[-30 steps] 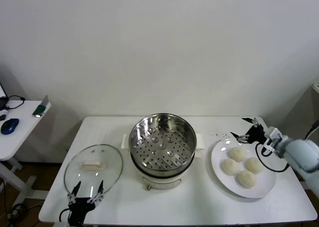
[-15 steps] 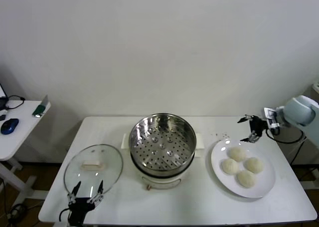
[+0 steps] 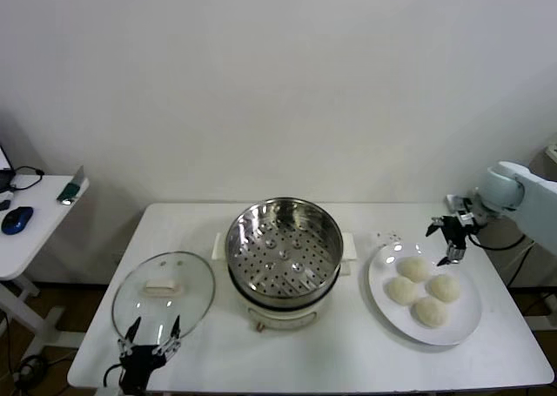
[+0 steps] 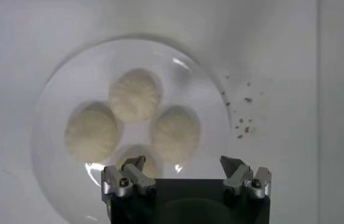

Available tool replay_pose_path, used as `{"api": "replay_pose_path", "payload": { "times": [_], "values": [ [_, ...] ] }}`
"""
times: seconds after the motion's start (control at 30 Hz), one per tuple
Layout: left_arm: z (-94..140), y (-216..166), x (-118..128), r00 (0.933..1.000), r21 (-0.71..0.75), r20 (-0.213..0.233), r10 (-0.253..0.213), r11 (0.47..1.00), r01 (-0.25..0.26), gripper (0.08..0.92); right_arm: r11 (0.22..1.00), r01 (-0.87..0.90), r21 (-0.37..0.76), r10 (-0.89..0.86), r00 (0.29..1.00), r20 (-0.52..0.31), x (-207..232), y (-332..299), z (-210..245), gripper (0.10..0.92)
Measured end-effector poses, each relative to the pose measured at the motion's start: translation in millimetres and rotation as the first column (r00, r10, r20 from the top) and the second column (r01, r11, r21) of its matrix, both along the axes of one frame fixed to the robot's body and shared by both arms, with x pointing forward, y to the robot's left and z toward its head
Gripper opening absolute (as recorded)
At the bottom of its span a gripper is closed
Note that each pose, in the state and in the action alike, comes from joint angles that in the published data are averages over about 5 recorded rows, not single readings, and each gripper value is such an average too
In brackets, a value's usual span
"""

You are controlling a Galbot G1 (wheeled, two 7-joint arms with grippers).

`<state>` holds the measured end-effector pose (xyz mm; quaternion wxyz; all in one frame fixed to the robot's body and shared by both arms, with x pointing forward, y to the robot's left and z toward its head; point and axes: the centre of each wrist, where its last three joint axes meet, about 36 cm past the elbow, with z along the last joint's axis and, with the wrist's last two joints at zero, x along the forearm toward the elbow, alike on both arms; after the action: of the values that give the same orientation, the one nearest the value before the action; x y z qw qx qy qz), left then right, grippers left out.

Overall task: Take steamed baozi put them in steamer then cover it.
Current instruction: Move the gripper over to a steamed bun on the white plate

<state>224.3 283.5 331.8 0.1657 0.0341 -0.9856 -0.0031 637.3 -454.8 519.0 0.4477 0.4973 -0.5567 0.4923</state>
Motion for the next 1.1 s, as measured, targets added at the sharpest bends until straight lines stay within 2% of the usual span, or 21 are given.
{"api": "replay_pose_path", "payload": {
  "times": [0.4, 0.83, 1.1],
  "values": [
    [-3, -1, -2, 1.0000, 0.015, -0.007, -0.007, 1.000, 0.007, 0.823, 1.000, 0.017, 0.014, -0.017, 1.000, -0.004, 10, 10, -44, 0.823],
    [-4, -2, -2, 1.0000, 0.016, -0.002, -0.004, 1.000, 0.004, 0.823, 1.000, -0.001, -0.019, 0.002, 1.000, 0.009, 20, 23, -59, 0.815],
    [-4, -2, -2, 1.0000, 0.017, -0.002, -0.001, 1.000, 0.001, 0.823, 0.999, -0.008, -0.038, 0.008, 1.000, 0.002, 21, 25, -64, 0.759]
  ]
}}
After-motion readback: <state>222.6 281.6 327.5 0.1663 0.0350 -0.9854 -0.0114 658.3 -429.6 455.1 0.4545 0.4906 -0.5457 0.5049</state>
